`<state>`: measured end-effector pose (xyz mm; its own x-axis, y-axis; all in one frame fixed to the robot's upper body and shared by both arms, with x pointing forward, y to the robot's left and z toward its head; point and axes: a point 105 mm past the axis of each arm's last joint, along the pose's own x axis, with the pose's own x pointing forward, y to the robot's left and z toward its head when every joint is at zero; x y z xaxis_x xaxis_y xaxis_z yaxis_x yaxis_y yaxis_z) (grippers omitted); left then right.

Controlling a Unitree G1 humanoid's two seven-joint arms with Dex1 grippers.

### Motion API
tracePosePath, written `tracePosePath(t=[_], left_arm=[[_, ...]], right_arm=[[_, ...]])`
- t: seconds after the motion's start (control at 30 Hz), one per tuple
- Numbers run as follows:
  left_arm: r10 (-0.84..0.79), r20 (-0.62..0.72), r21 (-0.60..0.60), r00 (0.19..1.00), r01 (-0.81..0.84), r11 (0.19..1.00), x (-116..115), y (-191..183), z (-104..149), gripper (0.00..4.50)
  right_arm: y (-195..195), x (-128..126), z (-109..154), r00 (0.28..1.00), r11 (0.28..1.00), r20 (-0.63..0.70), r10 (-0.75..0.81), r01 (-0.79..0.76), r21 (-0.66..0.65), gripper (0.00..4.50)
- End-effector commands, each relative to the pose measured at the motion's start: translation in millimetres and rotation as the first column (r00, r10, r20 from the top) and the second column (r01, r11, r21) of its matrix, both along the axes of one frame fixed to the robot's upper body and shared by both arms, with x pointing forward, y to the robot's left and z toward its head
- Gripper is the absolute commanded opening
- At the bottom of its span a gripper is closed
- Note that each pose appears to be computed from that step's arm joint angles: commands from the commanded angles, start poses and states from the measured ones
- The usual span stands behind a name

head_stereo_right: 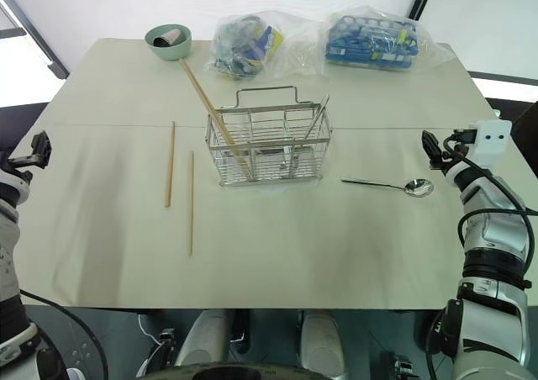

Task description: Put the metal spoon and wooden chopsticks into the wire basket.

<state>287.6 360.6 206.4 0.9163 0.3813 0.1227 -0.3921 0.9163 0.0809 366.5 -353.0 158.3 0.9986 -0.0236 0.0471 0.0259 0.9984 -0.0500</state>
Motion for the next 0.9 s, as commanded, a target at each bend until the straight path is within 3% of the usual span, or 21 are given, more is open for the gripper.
tracePosePath(t=[0.03, 0.9], left_arm=[[-0.006, 0.032, 0.043, 0.999, 0.004, 0.999, -2, -3, 12, 4.43], [-0.001, 0.005, 0.064, 1.000, 0.001, 0.998, -7, 1, 20, 4.43]], right_arm=[[-9, -6, 22, 0.998, 1.000, 0.061, -0.019, 0.020, -0.022, 3.54], [-6, 0, 33, 0.997, 0.999, 0.077, 0.001, 0.002, -0.039, 3.54]])
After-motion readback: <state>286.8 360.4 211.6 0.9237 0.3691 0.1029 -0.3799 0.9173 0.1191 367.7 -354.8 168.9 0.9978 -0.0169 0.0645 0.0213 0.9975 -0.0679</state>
